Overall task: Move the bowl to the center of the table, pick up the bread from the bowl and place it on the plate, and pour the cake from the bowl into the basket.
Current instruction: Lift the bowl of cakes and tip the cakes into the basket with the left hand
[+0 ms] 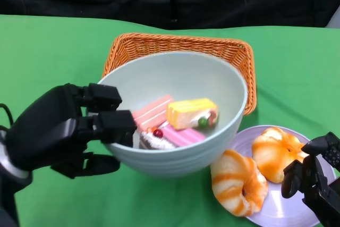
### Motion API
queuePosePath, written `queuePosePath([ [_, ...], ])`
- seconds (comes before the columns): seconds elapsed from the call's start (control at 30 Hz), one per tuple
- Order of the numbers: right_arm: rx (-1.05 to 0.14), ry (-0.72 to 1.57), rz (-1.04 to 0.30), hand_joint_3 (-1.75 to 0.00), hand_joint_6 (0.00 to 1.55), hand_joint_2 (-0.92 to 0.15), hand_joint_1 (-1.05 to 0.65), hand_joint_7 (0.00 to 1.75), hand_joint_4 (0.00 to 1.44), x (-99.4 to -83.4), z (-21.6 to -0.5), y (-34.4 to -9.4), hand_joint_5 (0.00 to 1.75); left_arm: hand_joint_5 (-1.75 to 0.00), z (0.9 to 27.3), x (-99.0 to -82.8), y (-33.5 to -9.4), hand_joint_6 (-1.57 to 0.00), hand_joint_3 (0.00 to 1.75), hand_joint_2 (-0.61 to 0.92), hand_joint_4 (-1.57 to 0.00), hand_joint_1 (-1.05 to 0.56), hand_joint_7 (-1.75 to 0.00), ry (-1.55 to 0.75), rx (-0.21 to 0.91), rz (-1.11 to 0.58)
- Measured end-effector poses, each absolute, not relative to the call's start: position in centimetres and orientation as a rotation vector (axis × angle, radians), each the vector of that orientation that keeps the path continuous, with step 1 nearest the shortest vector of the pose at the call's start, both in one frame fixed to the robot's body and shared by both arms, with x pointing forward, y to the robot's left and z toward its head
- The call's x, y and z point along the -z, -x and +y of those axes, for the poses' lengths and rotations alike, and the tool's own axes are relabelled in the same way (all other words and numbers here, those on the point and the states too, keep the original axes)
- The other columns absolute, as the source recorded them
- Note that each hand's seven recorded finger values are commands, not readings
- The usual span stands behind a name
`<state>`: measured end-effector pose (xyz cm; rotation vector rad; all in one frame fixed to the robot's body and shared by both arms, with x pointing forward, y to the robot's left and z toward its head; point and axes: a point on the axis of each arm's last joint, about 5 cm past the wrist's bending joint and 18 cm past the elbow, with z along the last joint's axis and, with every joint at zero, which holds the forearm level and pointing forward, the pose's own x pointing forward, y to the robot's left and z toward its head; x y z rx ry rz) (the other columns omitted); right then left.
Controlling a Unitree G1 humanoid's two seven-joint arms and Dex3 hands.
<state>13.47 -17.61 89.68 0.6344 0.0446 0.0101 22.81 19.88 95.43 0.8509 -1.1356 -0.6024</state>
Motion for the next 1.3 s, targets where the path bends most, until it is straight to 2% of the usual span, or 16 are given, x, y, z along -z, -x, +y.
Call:
queuePosePath([
  [0.1,-0.012,-0.634,0.046,-1.23,0.78,-0.57,-0.08,1.62,0.91,-89.7,-17.6,-13.5,1.75,-1.75,19.1,-95.2,-22.9,-0.79,1.45,0.34,-0.98,-0.2,-1.75,-0.808,0.568,-1.143],
  [0.17,-0.013,-0.632,0.046,-1.22,0.78,-0.56,-0.08,1.63,0.91,-89.8,-17.6,-13.5,1.75,-1.75,18.7,-95.1,-23.1,-0.81,1.57,0.23,-0.98,-0.16,-1.75,-0.79,0.553,-1.149],
  [0.27,-0.014,-0.631,0.048,-1.23,0.78,-0.55,-0.08,1.63,0.91,-89.8,-17.5,-13.5,1.75,-1.75,18.1,-95.2,-23.6,-0.83,1.65,0.17,-0.98,-0.14,-1.75,-0.766,0.52,-1.153],
  [0.47,-0.016,-0.629,0.047,-1.22,0.79,-0.56,-0.09,1.61,0.92,-90.0,-17.4,-13.5,1.75,-1.75,17.2,-95.8,-24.7,-0.86,1.52,0.29,-0.97,-0.22,-1.75,-0.738,0.441,-1.135],
  [0.63,-0.012,-0.629,0.048,-1.22,0.8,-0.55,-0.09,1.6,0.91,-90.0,-17.4,-13.5,1.75,-1.75,15.6,-96.4,-25.9,-0.91,1.72,0.22,-1.0,-0.17,-1.75,-0.707,0.369,-1.114],
  [0.8,-0.013,-0.63,0.05,-1.21,0.79,-0.56,-0.09,1.6,0.92,-90.0,-17.4,-13.4,1.75,-1.75,14.0,-97.1,-26.7,-0.9,1.75,0.19,-0.98,-0.16,-1.71,-0.675,0.32,-1.106],
  [0.97,-0.015,-0.632,0.051,-1.19,0.8,-0.57,-0.09,1.59,0.92,-90.0,-17.3,-13.4,1.75,-1.75,12.6,-96.1,-27.0,-0.9,1.75,0.16,-0.98,-0.06,-1.7,-0.628,0.32,-1.053],
  [1.3,-0.02,-0.631,0.052,-1.2,0.79,-0.57,-0.1,1.6,0.91,-90.0,-17.3,-13.3,1.75,-1.75,10.7,-93.8,-27.6,-0.89,1.75,0.2,-0.99,-0.06,-1.71,-0.57,0.304,-0.955],
])
